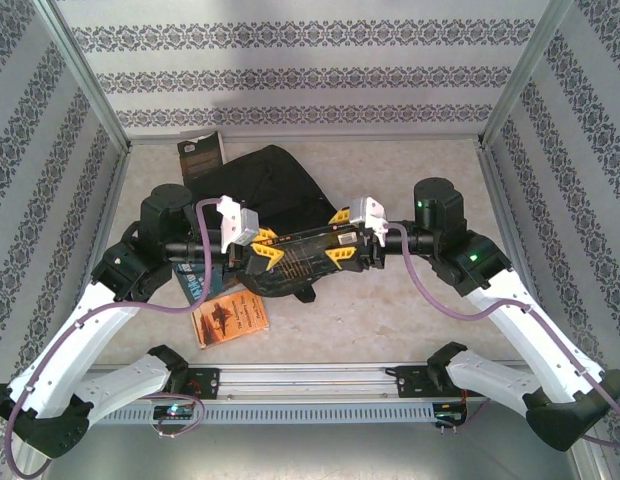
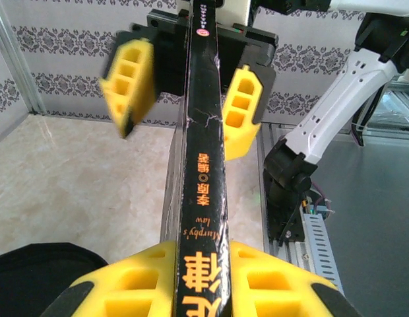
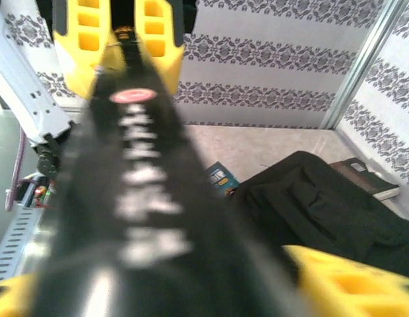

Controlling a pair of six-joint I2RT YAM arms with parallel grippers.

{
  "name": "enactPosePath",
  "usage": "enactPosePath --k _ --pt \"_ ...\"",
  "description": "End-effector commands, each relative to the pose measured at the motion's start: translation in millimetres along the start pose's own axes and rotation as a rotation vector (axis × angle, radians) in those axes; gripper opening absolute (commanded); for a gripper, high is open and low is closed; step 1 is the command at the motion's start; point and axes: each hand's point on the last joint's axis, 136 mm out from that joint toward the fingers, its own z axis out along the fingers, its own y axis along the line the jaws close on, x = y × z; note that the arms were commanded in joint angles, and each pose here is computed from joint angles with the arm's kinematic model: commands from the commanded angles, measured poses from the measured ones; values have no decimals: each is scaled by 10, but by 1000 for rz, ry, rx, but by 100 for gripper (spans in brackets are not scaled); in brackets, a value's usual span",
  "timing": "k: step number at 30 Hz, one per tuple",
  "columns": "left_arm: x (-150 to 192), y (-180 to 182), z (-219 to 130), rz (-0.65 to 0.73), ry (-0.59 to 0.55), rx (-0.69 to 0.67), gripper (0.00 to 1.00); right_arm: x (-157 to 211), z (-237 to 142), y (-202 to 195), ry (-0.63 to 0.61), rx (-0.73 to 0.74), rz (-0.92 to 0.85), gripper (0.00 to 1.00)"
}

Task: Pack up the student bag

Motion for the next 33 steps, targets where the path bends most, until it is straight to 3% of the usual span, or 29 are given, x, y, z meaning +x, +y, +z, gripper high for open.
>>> enactPosePath --k 1,2,3,6,7,9,10,14,16,19,20,26,30,33 --pt "-245 -147 -76 123 -71 38 0 -59 -13 55 -22 -43 18 24" --pt "-236 -144 -80 125 -71 32 0 -78 -19 59 -27 -50 24 8" --pt "-220 -133 -79 125 -70 23 0 -91 -23 62 -32 -58 38 0" --pt "-202 -63 -77 116 -67 -19 2 -130 -47 81 -47 -76 65 0" --pt "-193 -25 -73 108 -64 -40 10 -153 -63 76 -57 -77 73 0" --pt "-186 100 -87 84 -54 -113 38 -191 -116 28 -92 -53 103 0" --pt "-194 154 -101 70 -56 -147 47 -210 -149 -18 -112 -30 122 0" --pt "-200 374 -125 23 -48 -262 65 -178 -343 -315 -152 121 288 0" --pt "-201 535 -149 -18 -40 -344 72 -33 -429 -472 -106 245 389 0" --pt "-154 861 -209 -136 -22 -507 92 304 -650 -750 -7 519 551 0" --pt "-107 988 -219 -200 -3 -564 95 414 -743 -821 26 603 607 0" --pt "521 1458 81 -509 356 -652 82 799 -1044 -930 130 834 822 0" --pt "872 1590 355 -629 436 -627 81 1028 -1347 -981 210 1049 949 0" --pt "1109 1575 559 -697 511 -561 82 1124 -1341 -909 271 1047 1041 0"
